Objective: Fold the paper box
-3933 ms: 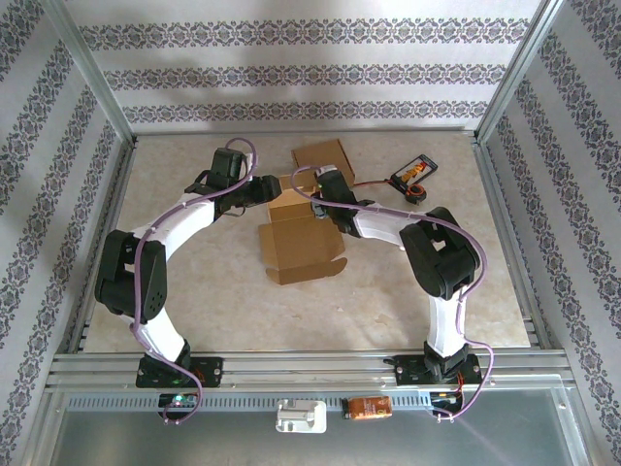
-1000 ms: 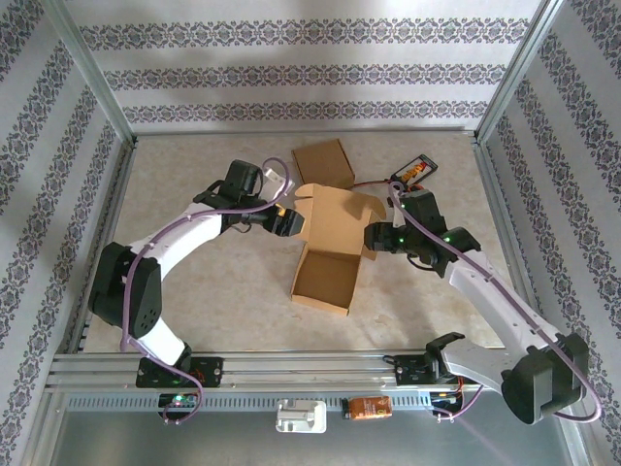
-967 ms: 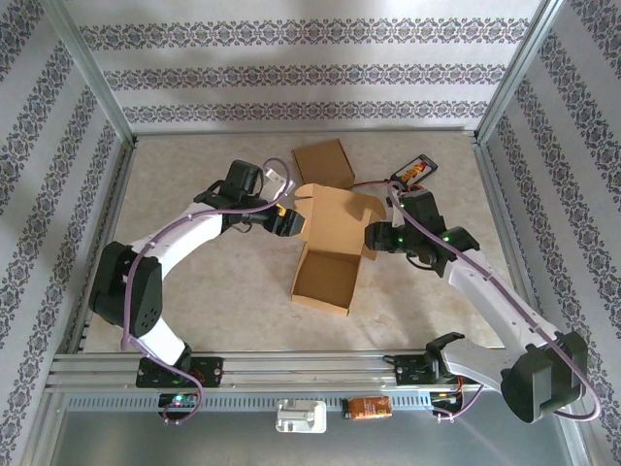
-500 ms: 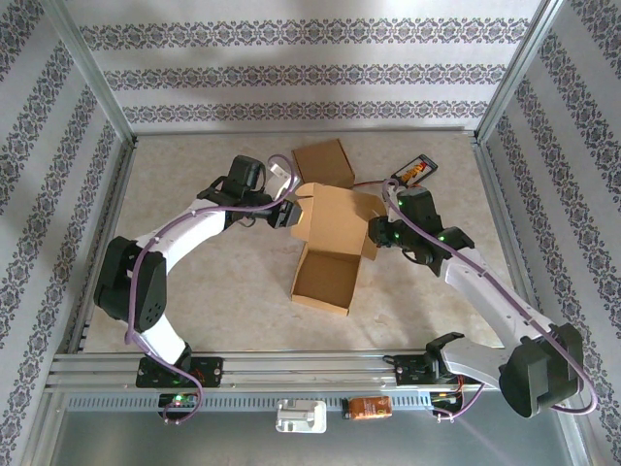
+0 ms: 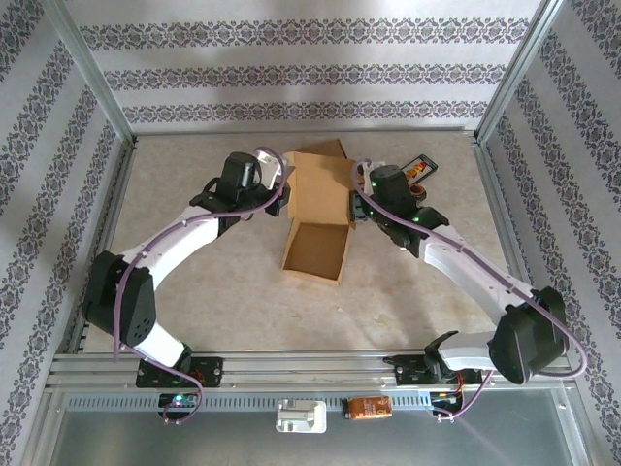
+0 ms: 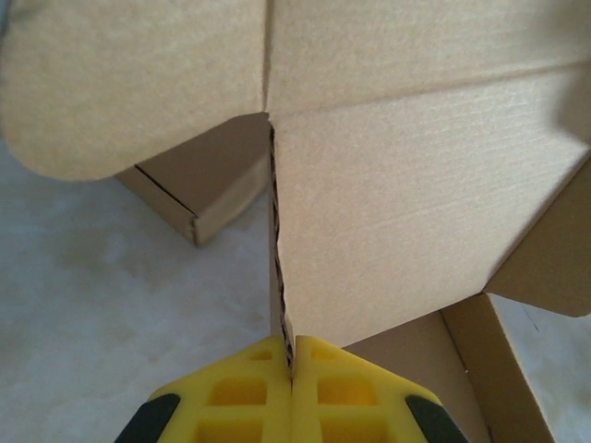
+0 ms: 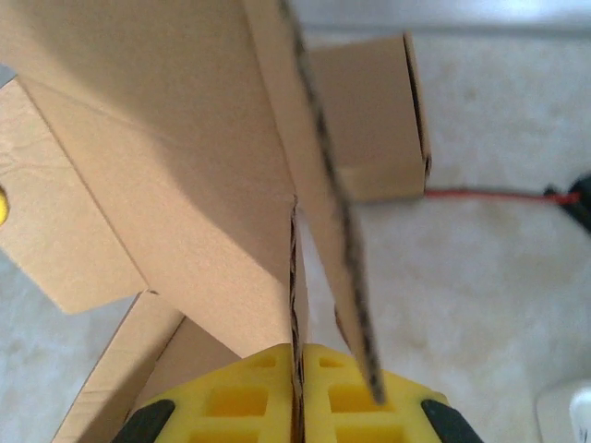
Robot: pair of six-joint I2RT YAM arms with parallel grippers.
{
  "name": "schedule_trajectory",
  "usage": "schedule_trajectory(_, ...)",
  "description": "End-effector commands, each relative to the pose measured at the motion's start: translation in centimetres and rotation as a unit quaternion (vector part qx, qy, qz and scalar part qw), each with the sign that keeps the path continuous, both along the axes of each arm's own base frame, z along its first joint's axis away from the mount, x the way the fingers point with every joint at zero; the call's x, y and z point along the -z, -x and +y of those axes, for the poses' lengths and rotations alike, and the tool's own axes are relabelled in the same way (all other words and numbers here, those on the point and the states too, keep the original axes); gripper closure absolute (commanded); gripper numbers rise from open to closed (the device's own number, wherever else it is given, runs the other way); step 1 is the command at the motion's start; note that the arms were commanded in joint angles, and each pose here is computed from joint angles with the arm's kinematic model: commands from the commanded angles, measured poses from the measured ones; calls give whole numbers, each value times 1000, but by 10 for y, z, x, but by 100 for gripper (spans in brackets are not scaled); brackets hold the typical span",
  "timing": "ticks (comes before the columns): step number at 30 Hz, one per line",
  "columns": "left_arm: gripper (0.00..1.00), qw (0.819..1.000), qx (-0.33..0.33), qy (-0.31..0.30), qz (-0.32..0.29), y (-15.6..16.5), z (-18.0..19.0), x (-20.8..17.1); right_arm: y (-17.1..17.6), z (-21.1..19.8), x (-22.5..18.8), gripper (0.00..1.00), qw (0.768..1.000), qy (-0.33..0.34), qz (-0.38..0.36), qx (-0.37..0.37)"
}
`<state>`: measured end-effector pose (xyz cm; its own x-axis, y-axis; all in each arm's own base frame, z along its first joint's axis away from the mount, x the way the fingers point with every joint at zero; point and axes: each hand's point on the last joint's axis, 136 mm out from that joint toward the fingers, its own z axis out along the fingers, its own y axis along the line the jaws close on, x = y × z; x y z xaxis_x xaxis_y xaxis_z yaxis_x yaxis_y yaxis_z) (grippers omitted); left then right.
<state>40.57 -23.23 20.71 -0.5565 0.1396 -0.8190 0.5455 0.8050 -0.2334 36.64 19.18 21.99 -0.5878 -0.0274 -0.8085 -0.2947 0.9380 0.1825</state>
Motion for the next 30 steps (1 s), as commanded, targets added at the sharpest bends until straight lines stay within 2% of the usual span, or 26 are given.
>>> schedule_trajectory(1,100,999,-2,43,-29,10,-21,-13,-19,29,-25,92,995,10,-89,-39)
schedule_trajectory(6,100,998,-12,59,11,22,-30,27,-24,36,2,91,997,21,-70,-35)
schedule_trajectory(10,100,996,-19,79,42,30,-35,50,-23,27,23,88,999,16,-44,7)
schedule_trajectory(14,100,995,-7,89,49,42,-48,53,-14,21,37,88,998,5,-41,42)
schedule_trajectory(22,100,996,1,85,13,69,-63,53,17,3,60,85,994,-5,-55,91)
schedule_trajectory(28,99,995,2,96,29,83,-66,65,39,-7,73,76,994,-17,-53,93)
schedule_trajectory(30,99,995,9,96,26,86,-69,62,44,-7,67,69,995,-22,-57,84)
